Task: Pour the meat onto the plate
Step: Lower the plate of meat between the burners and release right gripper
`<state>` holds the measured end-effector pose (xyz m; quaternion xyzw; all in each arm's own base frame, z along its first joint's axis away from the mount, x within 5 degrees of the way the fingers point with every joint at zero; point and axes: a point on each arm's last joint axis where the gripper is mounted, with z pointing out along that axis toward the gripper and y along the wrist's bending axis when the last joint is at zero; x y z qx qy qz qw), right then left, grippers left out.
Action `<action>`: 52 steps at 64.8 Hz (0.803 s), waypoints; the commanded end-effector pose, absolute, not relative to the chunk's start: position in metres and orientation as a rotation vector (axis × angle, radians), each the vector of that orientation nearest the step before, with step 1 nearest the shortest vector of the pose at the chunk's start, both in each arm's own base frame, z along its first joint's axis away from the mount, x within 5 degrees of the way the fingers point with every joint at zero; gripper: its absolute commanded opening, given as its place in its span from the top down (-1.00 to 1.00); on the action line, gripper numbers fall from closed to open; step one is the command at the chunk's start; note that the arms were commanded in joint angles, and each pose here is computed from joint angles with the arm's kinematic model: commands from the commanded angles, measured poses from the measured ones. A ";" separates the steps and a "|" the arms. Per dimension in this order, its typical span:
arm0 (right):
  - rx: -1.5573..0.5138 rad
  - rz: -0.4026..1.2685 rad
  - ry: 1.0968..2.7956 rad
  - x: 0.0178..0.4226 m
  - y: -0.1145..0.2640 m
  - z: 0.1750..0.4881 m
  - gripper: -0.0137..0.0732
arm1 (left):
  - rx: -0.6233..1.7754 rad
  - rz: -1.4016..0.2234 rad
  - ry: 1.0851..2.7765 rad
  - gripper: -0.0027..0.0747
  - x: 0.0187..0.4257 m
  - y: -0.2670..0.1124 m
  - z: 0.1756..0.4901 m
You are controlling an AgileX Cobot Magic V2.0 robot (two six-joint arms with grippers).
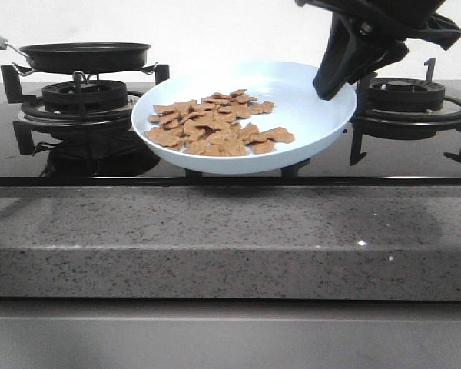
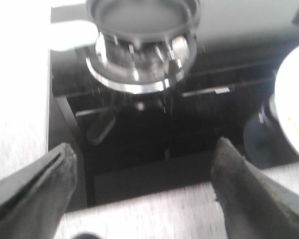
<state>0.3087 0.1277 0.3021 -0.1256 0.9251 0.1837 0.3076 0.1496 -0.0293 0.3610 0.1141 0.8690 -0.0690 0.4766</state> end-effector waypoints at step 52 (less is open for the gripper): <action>-0.309 0.509 2.334 0.305 0.126 0.327 0.84 | 0.246 -0.185 2.016 -0.48 0.143 -0.029 0.373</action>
